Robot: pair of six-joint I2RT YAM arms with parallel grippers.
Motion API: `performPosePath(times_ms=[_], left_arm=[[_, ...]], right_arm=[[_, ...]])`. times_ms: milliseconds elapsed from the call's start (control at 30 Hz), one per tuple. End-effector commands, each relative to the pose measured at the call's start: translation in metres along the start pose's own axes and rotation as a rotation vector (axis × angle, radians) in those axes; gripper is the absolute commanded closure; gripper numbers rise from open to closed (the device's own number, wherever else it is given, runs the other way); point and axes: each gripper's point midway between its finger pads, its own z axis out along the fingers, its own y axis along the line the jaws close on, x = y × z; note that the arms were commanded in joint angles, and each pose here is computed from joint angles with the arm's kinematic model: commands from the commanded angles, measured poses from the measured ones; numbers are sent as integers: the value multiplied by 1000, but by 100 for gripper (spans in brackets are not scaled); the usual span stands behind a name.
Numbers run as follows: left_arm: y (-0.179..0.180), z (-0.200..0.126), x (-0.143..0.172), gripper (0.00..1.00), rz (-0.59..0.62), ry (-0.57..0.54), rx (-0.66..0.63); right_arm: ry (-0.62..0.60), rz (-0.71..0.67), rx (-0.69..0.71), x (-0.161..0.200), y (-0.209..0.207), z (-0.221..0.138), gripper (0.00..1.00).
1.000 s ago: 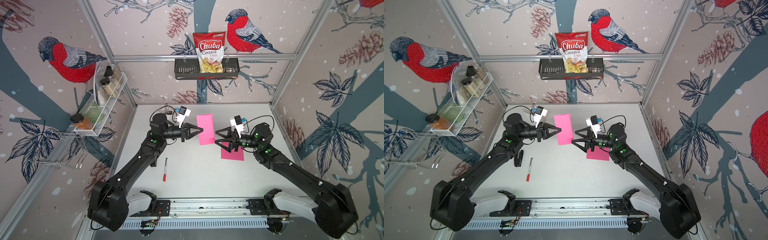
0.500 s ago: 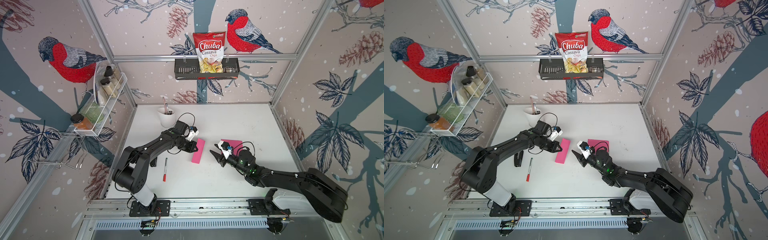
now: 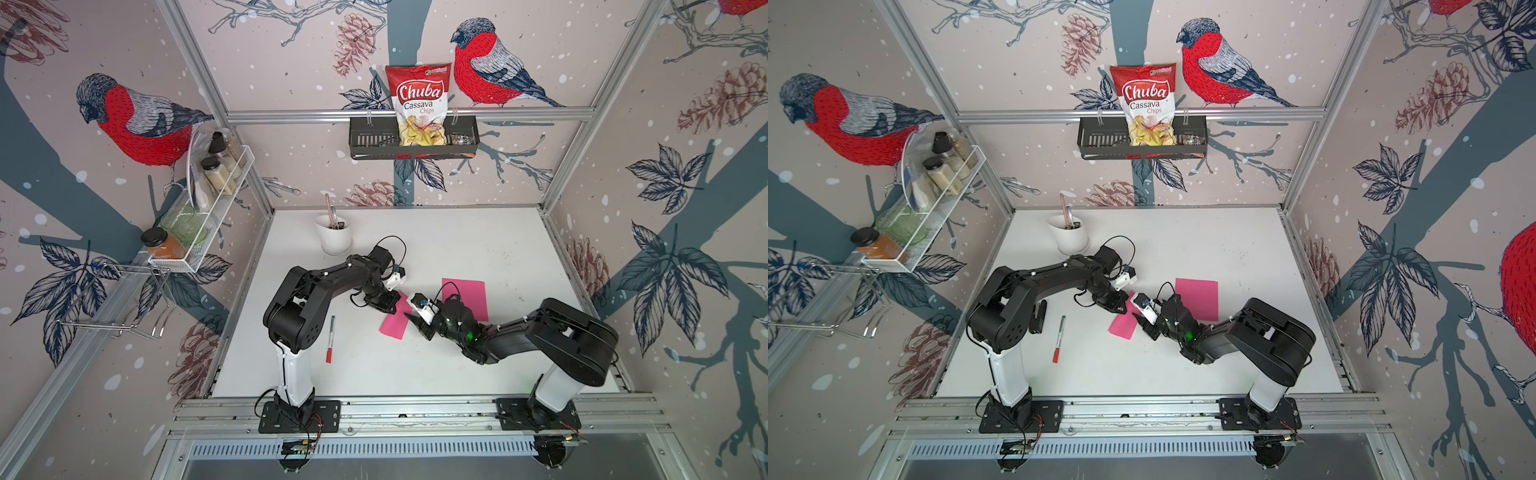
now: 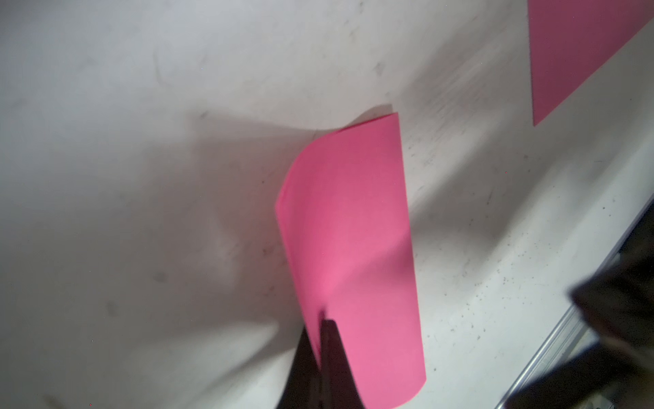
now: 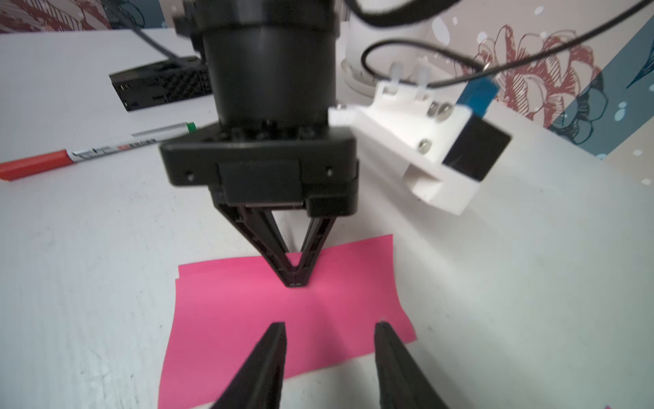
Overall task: Fold the square paper along the opposite sides
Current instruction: Smooth out the paper at the center of the board.
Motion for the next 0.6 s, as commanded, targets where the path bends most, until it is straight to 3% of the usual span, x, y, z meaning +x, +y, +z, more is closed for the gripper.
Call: performPosePath(times_ms=[0, 200, 467, 567], left_arm=[[11, 2, 8, 100, 18, 44, -63], [8, -2, 6, 100, 30, 26, -57], [14, -3, 1, 99, 6, 18, -84], [16, -3, 2, 96, -24, 12, -94]], right_arm=[[25, -42, 24, 10, 0, 10, 55], [106, -63, 50, 33, 1, 27, 59], [261, -38, 60, 67, 13, 33, 78], [314, -10, 84, 81, 17, 30, 80]])
